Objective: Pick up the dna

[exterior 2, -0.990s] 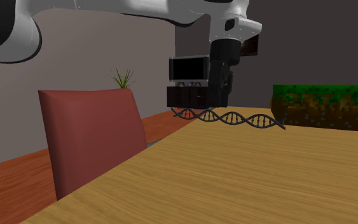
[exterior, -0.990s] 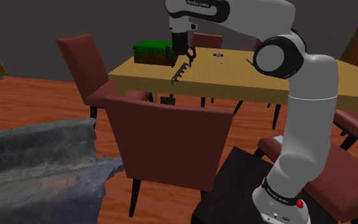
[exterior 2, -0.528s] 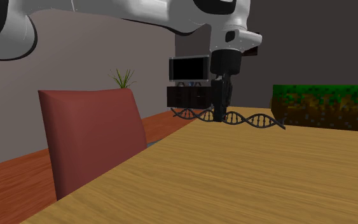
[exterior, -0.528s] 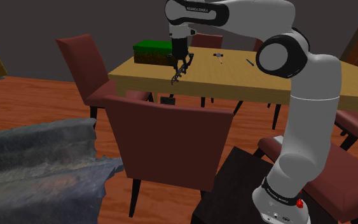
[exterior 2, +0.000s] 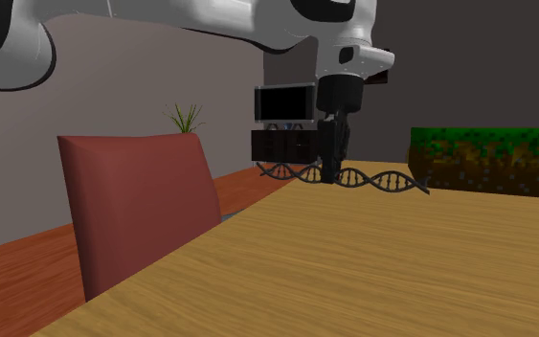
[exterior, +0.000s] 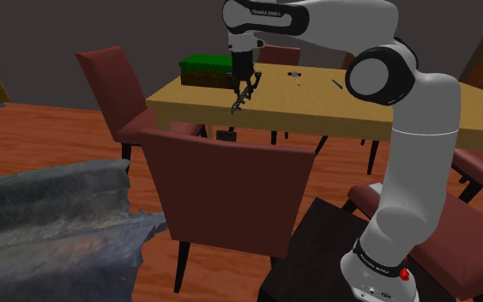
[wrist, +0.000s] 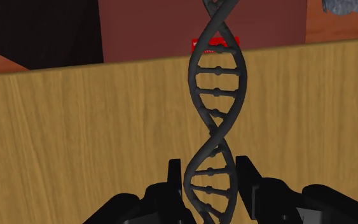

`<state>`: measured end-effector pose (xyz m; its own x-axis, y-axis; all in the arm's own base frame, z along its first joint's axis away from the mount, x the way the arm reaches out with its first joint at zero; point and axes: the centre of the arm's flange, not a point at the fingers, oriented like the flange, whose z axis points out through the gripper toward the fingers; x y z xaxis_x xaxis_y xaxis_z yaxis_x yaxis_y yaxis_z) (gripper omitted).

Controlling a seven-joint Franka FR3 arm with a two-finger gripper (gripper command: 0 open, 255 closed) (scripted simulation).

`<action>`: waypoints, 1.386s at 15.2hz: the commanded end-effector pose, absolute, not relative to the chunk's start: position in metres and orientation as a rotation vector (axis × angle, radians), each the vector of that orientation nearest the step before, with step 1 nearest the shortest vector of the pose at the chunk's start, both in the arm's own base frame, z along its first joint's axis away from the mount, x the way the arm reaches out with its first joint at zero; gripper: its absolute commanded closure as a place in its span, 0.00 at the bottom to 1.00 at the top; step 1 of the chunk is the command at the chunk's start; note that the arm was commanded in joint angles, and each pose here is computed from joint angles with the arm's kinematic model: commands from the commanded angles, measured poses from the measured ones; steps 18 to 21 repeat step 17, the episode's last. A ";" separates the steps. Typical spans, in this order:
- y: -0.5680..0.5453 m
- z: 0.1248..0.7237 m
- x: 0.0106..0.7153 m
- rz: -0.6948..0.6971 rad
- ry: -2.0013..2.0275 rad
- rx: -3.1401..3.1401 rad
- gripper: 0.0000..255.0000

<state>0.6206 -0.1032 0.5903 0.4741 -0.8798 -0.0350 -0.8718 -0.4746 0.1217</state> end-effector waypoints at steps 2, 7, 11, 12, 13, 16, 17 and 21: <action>-0.102 0.601 0.621 -0.141 -1.562 2.622 1.00; -0.102 0.628 0.621 -0.141 -1.562 2.622 1.00; -0.102 0.649 0.621 -0.141 -1.562 2.622 1.00; -0.102 0.654 0.621 -0.141 -1.562 2.622 1.00; -0.102 0.659 0.621 -0.141 -1.562 2.622 1.00; -0.102 0.671 0.621 -0.141 -1.562 2.622 1.00; -0.102 0.671 0.621 -0.141 -1.562 2.622 1.00; -0.102 0.671 0.621 -0.141 -1.562 2.622 1.00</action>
